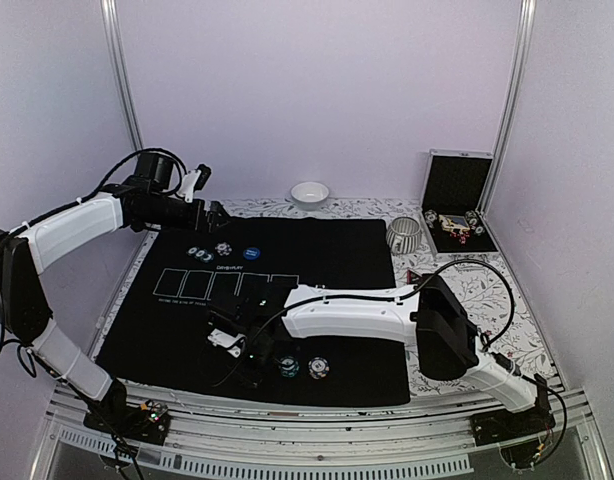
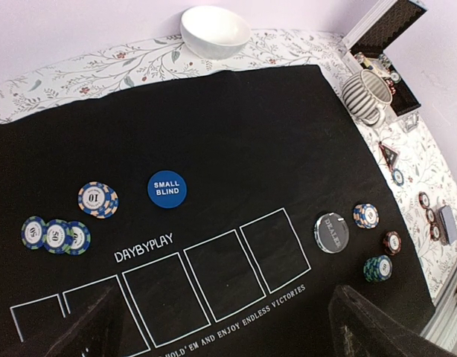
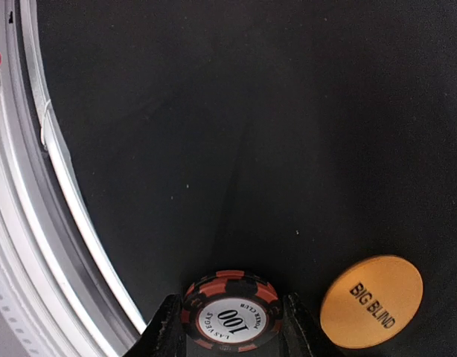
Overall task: Distribute texas hold em gaming equipment
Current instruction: Place the poker chips pile in the big blind area.
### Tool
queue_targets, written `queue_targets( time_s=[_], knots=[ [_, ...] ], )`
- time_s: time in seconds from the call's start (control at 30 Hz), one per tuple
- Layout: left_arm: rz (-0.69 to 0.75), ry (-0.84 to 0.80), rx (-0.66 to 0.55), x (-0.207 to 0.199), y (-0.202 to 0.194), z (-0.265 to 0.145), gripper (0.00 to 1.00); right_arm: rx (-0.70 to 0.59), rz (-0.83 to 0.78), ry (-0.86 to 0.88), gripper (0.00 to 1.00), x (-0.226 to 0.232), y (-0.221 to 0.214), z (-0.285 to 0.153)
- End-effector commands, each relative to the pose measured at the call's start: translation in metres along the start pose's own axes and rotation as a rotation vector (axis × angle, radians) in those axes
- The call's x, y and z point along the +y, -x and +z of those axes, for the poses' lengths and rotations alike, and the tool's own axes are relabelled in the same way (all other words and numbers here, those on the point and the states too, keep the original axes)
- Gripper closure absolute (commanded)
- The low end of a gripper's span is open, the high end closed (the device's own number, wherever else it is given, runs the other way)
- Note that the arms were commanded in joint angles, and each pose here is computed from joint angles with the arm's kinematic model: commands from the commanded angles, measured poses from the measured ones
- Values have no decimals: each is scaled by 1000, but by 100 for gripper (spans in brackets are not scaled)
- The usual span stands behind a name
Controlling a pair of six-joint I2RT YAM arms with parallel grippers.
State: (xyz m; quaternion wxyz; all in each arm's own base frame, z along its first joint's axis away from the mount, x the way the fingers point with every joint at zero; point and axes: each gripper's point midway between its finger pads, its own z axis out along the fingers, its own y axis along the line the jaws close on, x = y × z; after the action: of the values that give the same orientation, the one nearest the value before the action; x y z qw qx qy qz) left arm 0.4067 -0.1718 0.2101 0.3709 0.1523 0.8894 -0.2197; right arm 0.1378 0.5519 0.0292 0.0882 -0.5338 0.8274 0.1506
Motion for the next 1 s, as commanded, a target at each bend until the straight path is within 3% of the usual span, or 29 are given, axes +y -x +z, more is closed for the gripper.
queue_targets(
  time_s=[0.0,0.5,0.73,0.97],
  knots=[
    [-5,-2,-18,2,3,-4,2,-7,23,-54,87,-9,5,-4],
    [-7,-2,-21,3,4,-5,2,126,15,-142,82,-12,-32,9],
    [-9,-1,-21,4,3,-5,2,99,4,-141,42,-9,-25,2],
    [-10,-5,-19,4,3,-4,2,29,0,-92,34,2,-8,-20]
  ],
)
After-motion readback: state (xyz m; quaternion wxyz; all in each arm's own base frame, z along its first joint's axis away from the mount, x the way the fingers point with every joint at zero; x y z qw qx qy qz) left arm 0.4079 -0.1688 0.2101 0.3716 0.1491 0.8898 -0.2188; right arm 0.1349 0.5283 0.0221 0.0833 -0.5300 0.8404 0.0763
